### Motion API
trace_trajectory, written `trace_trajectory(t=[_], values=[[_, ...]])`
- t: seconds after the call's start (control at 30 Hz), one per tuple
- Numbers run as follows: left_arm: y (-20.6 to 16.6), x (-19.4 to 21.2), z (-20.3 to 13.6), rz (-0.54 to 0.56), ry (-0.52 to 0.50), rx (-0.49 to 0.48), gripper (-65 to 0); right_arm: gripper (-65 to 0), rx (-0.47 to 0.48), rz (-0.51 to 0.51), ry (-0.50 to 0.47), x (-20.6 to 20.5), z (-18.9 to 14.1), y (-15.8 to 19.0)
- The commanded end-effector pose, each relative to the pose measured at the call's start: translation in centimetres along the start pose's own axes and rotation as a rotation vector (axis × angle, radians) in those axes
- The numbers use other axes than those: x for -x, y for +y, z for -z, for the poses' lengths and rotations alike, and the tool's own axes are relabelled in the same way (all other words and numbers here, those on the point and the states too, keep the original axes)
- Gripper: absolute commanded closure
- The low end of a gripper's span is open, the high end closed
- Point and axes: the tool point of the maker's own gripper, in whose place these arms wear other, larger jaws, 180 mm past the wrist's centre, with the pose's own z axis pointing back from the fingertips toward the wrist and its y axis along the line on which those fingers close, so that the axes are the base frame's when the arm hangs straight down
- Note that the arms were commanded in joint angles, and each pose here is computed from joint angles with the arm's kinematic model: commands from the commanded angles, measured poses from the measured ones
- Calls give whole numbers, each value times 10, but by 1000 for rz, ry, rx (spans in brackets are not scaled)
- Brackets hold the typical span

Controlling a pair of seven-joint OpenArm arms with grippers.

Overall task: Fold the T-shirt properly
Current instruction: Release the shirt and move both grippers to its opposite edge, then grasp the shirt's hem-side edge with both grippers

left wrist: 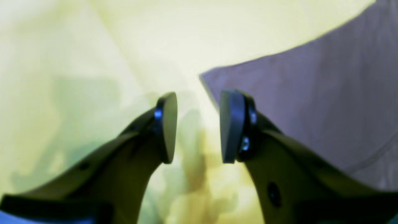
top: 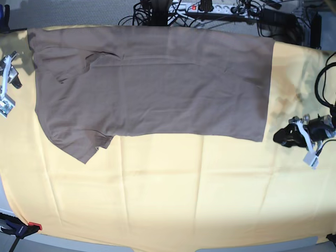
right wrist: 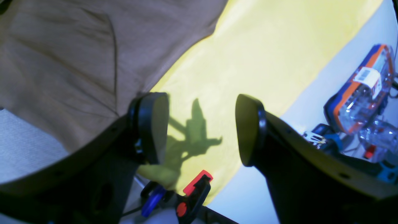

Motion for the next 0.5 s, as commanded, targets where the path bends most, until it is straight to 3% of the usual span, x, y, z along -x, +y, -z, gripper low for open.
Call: trace_trajectory(t=[0.0,0.23,0.47], values=[[5,-16,-7,-16,-56,-5,-242,-364,30,-18,-14,-6,-5,-10],[-4,18,29,-126,4,42,-242,-364,29,-17,-24,-8,-5,-10],[-41,26,49,-197,65,181,-242,-364,36,-4,-35,-10,-5,-11]])
